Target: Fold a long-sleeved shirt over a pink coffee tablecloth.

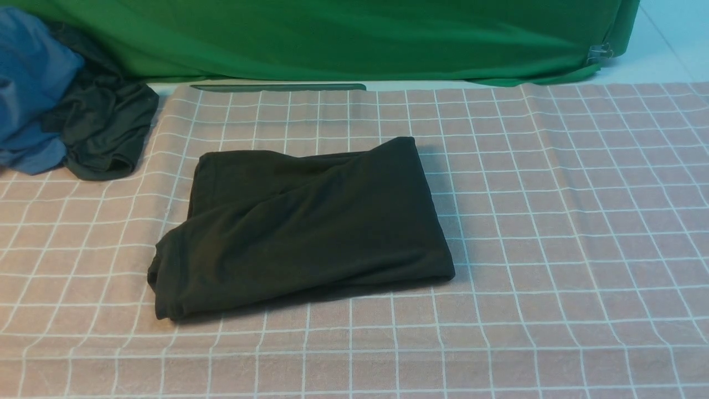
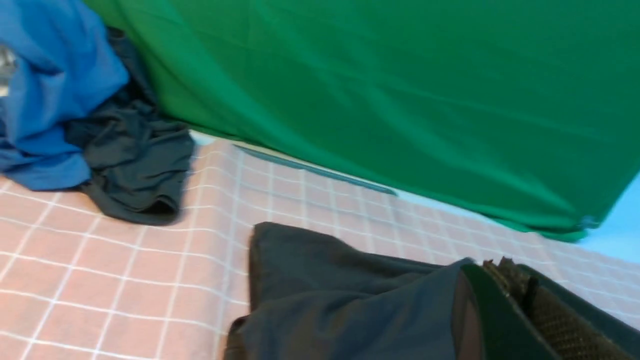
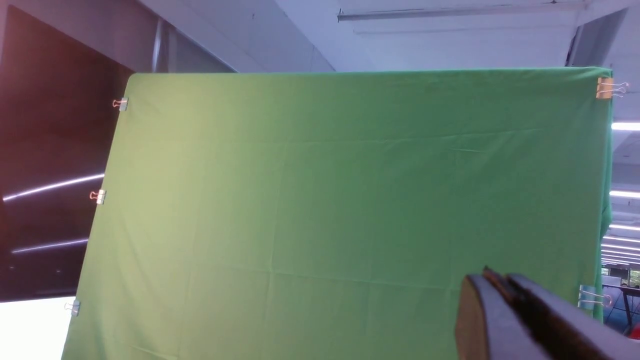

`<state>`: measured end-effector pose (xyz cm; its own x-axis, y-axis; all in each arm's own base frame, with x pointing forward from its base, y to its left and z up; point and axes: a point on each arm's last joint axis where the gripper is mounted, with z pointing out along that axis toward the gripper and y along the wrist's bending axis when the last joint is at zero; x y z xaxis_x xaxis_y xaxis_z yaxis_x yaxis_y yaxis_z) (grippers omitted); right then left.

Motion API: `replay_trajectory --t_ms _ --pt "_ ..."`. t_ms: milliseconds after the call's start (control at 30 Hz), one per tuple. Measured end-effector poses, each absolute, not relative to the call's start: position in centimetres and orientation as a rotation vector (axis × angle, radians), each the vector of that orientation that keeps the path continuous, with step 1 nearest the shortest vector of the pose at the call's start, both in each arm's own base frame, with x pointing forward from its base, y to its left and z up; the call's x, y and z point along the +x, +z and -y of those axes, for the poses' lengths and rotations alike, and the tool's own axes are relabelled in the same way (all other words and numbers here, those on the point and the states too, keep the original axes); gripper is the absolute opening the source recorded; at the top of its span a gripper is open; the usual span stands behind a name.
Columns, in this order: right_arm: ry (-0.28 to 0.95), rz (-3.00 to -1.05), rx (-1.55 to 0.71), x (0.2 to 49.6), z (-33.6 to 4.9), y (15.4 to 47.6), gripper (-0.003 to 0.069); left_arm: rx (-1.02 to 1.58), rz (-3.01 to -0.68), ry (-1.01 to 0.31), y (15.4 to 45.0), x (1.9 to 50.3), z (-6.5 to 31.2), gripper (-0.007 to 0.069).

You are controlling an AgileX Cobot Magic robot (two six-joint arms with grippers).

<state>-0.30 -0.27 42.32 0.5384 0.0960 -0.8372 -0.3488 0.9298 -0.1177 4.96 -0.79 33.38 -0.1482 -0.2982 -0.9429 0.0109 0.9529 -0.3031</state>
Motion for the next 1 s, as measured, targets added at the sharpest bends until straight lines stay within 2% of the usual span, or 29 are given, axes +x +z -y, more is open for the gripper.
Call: replay_trajectory --t_ms 133,233,267,400,500,1000 --pt "0.269 -0.971 -0.286 -0.3 0.3 42.3 0.0081 -0.248 -1.648 -0.267 30.8 5.6 0.3 0.0014" --pt "0.27 -0.971 -0.285 -0.3 0.3 42.3 0.009 -0.259 -1.58 -0.257 27.0 5.8 0.1 0.0014" --pt "0.27 -0.971 -0.285 -0.3 0.3 42.3 0.009 -0.258 -1.574 -0.257 27.0 5.7 0.1 0.0014" --pt "0.27 -0.973 -0.285 -0.3 0.3 42.3 0.0098 -0.268 -1.641 -0.237 20.7 5.6 0.0 0.0014" --pt "0.27 -0.974 -0.286 -0.3 0.3 42.3 0.0109 -0.268 -1.703 -0.221 19.2 5.6 0.0 0.0014" --pt "0.27 -0.978 -0.285 -0.3 0.3 42.3 0.0144 -0.262 -1.714 -0.21 18.9 5.6 0.0 0.0014"
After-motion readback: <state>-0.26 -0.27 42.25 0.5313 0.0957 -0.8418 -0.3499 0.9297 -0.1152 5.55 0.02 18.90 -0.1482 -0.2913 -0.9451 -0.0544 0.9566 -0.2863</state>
